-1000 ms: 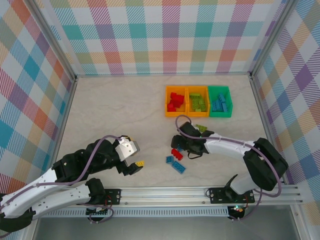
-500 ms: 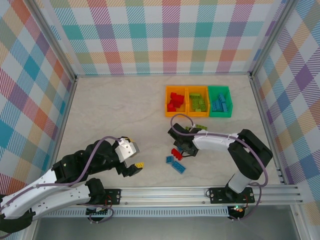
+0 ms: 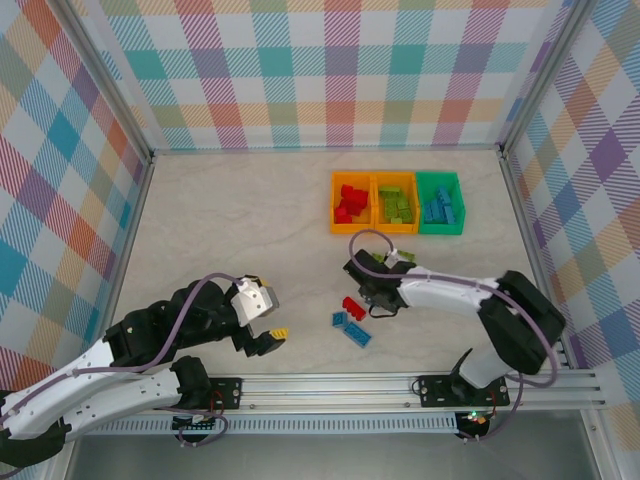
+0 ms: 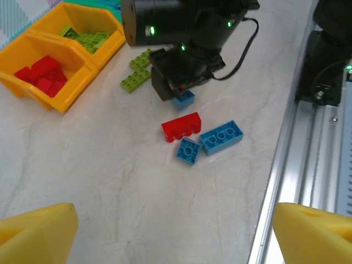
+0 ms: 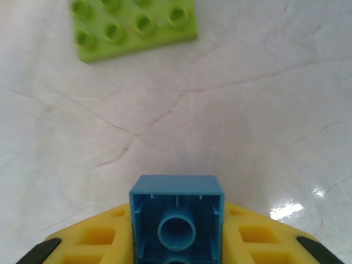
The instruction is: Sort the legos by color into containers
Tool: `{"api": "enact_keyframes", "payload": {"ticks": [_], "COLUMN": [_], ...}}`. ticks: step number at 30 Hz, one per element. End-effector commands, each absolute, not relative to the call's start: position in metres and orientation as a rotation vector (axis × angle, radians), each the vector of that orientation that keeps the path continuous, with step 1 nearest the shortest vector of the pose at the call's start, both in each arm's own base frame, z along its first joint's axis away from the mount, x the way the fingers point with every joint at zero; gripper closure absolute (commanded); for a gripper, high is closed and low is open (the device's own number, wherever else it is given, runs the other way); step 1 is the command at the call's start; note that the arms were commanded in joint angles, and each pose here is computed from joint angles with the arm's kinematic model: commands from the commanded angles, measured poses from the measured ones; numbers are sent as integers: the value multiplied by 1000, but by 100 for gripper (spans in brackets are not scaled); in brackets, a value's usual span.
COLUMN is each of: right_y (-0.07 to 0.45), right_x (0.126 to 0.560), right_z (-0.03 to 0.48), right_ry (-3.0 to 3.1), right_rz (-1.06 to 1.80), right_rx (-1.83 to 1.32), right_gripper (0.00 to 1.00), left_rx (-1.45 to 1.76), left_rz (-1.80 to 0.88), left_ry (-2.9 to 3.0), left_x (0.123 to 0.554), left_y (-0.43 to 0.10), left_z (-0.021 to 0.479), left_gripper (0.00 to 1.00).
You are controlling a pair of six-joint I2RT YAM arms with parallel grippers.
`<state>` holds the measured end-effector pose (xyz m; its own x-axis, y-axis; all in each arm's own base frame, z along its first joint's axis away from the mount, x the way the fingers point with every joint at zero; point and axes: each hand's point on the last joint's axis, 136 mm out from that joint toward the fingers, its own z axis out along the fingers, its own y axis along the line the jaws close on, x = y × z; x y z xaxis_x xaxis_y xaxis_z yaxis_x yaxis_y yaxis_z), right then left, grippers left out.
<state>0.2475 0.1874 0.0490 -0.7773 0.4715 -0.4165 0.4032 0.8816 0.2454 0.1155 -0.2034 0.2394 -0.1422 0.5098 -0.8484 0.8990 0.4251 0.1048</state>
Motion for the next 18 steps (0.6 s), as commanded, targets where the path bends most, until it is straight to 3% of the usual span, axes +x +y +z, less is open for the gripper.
{"api": "enact_keyframes", "payload": {"ticks": [1,9,18], "right_y": [189,88,24], "right_x": [272,352,487], "right_z": [99,190,167], "right_ry": [2443,2208,2273], "right_rz": [347,289,55], "right_rx": [421,352,343], "right_gripper": [82,89,88], "left_rx": [1272,1251,1238], "left_rz": [-662,-727,-656], "left_ry": [1727,1597,1666], "left_x": [100,91,104], "left_y": [-211,-209,-208], "left_z": [242,255,244], "left_gripper": [7,0,0]}}
